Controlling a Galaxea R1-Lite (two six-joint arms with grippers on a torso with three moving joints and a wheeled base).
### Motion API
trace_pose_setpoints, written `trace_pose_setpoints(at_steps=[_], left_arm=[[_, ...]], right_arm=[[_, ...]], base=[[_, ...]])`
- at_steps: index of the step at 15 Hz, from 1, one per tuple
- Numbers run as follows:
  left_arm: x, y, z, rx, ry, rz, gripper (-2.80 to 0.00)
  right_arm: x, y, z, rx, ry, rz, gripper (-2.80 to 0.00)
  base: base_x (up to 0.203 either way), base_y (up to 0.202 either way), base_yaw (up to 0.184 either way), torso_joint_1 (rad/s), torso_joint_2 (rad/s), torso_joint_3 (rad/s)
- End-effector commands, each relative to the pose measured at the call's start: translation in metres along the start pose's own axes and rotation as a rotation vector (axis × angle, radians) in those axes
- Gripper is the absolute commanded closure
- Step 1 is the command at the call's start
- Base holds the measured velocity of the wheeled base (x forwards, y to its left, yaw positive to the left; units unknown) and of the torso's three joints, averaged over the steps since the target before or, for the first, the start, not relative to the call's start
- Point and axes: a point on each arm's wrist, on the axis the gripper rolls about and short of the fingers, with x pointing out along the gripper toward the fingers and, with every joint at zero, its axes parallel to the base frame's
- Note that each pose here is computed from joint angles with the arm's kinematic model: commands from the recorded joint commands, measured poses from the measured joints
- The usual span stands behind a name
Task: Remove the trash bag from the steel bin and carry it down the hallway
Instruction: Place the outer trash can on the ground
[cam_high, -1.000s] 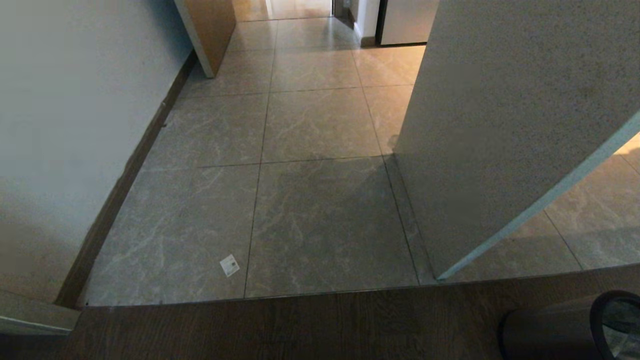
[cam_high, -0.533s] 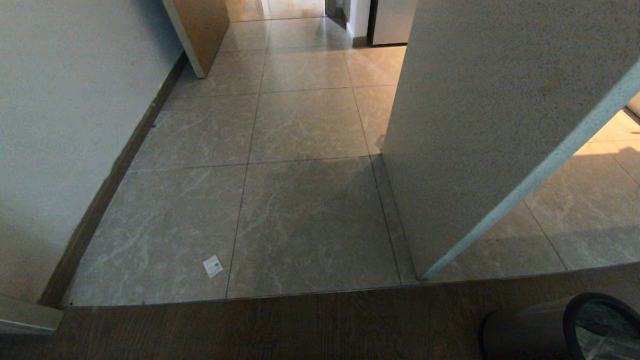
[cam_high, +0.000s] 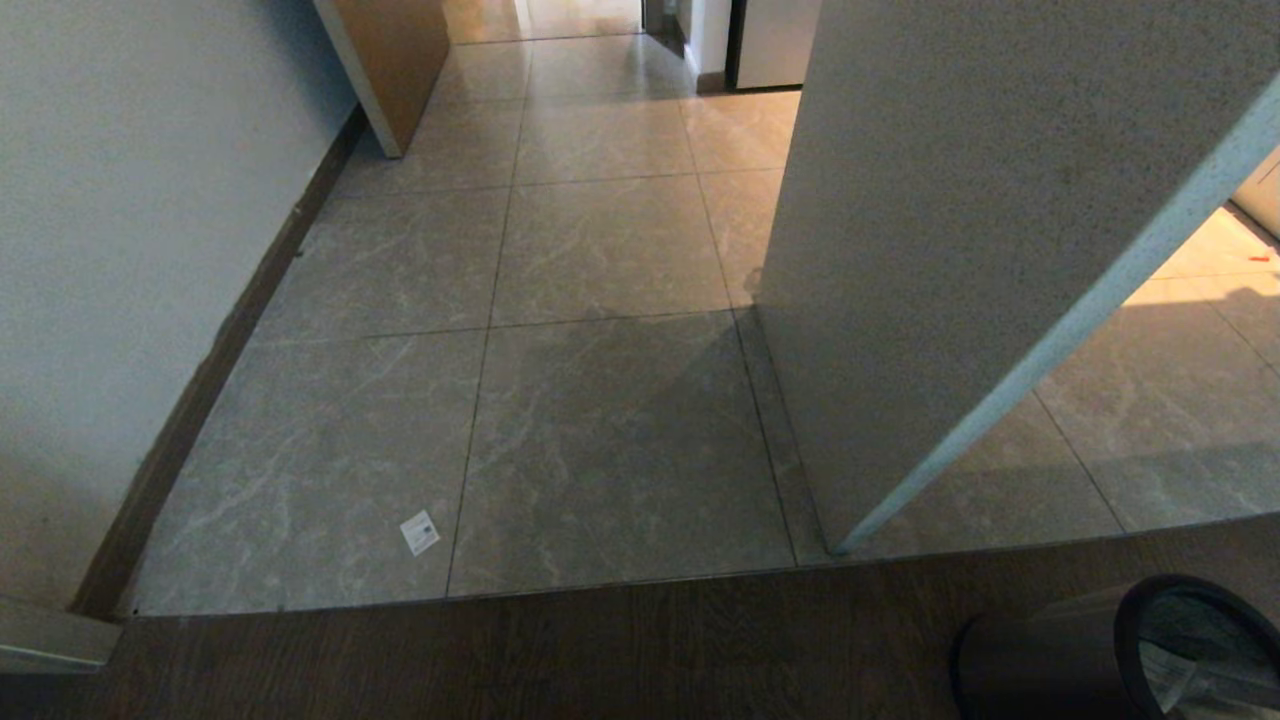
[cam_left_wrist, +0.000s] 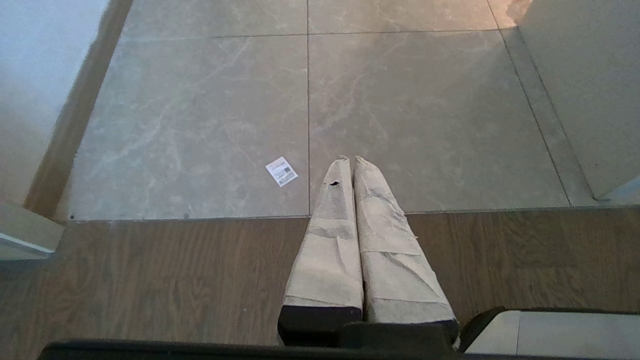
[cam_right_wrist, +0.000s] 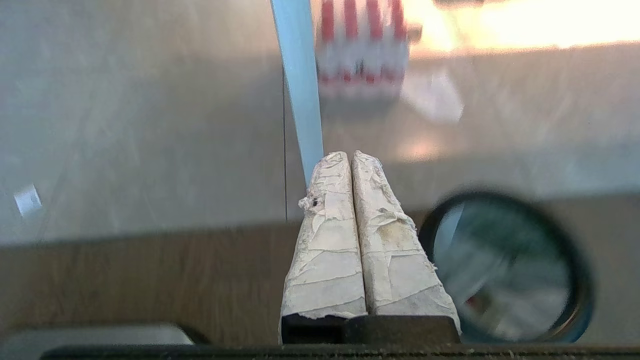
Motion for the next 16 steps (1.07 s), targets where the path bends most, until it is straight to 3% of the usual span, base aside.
trace_pose_setpoints(at_steps=[1,3,5,6,8,9,11,16], left_arm=[[0.0,0.0,0.0,-0.001,0.0,0.001,0.0],[0.0,0.0,0.0,-0.001,0.0,0.001,0.0],[0.0,0.0,0.0,-0.001,0.0,0.001,0.0],[0.0,0.0,0.0,-0.001,0.0,0.001,0.0],[0.0,0.0,0.0,-0.001,0.0,0.001,0.0],[0.0,0.0,0.0,-0.001,0.0,0.001,0.0],[0.0,0.0,0.0,-0.001,0.0,0.001,0.0],[0.0,0.0,0.0,-0.001,0.0,0.001,0.0]], right_arm=[[-0.007,0.0,0.064,0.002,-0.047,-0.011,0.0],[-0.007,-0.001,0.125,0.007,-0.001,-0.062,0.0],[0.017,-0.002,0.168,0.001,0.195,-0.148,0.0],[0.028,-0.003,0.175,-0.011,0.318,-0.187,0.0],[0.041,-0.005,0.171,-0.058,0.568,-0.29,0.0],[0.041,-0.007,0.169,-0.09,0.645,-0.359,0.0],[0.049,-0.008,0.164,-0.105,0.711,-0.406,0.0],[0.05,-0.01,0.151,-0.064,0.747,-0.552,0.0]], base=[[0.0,0.0,0.0,0.0,0.0,0.0],[0.0,0.0,0.0,0.0,0.0,0.0],[0.0,0.0,0.0,0.0,0.0,0.0],[0.0,0.0,0.0,0.0,0.0,0.0],[0.0,0.0,0.0,0.0,0.0,0.0],[0.0,0.0,0.0,0.0,0.0,0.0],[0.0,0.0,0.0,0.0,0.0,0.0],[0.0,0.0,0.0,0.0,0.0,0.0]])
